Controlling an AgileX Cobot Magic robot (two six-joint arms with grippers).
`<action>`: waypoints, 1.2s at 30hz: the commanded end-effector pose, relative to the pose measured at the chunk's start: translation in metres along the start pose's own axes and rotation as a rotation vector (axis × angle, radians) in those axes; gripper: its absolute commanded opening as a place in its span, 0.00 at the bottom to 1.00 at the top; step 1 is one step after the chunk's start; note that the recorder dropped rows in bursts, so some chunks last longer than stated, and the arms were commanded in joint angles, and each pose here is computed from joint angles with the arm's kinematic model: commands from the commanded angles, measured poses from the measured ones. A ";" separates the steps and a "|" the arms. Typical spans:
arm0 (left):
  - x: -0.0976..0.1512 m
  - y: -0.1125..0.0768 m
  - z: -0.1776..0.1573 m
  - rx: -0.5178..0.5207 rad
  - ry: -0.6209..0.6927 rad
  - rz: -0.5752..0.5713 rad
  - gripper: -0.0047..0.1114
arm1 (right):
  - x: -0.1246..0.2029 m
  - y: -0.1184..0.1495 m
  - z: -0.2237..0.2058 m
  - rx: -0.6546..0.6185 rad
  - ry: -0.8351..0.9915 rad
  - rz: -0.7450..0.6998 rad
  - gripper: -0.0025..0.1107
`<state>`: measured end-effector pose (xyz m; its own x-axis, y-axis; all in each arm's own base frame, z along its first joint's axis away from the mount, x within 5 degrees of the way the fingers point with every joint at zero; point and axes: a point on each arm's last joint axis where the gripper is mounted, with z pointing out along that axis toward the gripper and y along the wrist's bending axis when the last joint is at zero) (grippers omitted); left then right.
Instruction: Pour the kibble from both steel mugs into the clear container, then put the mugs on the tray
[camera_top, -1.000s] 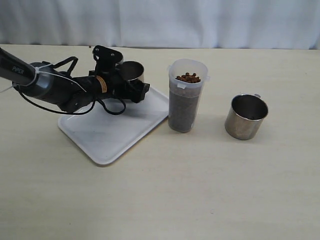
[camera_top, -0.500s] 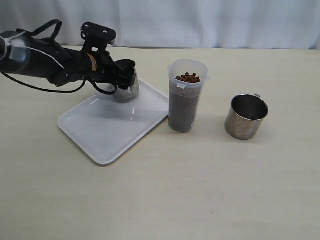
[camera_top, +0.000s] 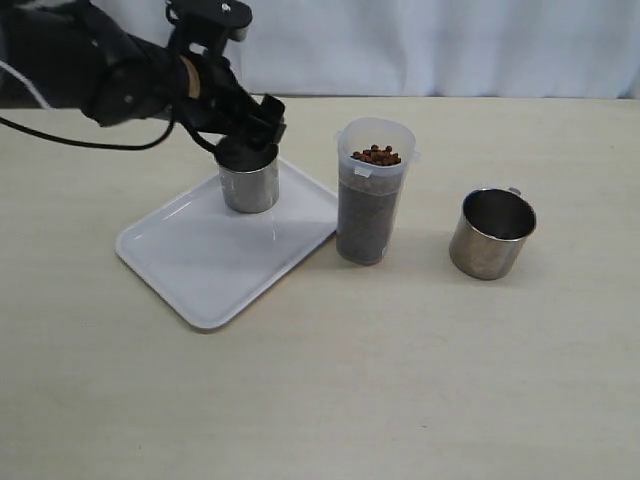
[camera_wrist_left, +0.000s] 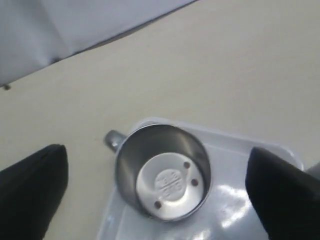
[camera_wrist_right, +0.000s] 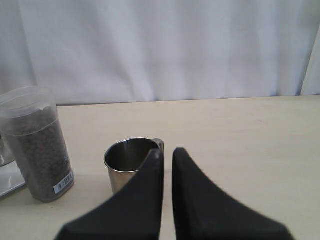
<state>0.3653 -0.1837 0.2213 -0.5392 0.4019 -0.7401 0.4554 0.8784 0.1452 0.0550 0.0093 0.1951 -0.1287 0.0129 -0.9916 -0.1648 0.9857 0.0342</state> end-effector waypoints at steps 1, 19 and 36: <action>-0.013 0.016 -0.059 -0.094 0.046 0.031 0.50 | 0.001 0.000 0.000 -0.004 -0.001 -0.005 0.07; 0.126 0.018 -0.299 -0.005 -0.593 -0.233 0.04 | 0.001 0.000 0.000 -0.004 -0.001 -0.005 0.07; 0.190 0.021 -0.365 0.023 -0.854 -0.379 0.04 | 0.001 0.000 0.000 -0.004 -0.001 -0.005 0.07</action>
<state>0.0146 0.0055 0.3243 0.0465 -0.2313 -0.9718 0.3680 0.9084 -0.1986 0.0550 0.0093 0.1951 -0.1287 0.0129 -0.9916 -0.1648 0.9857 0.0342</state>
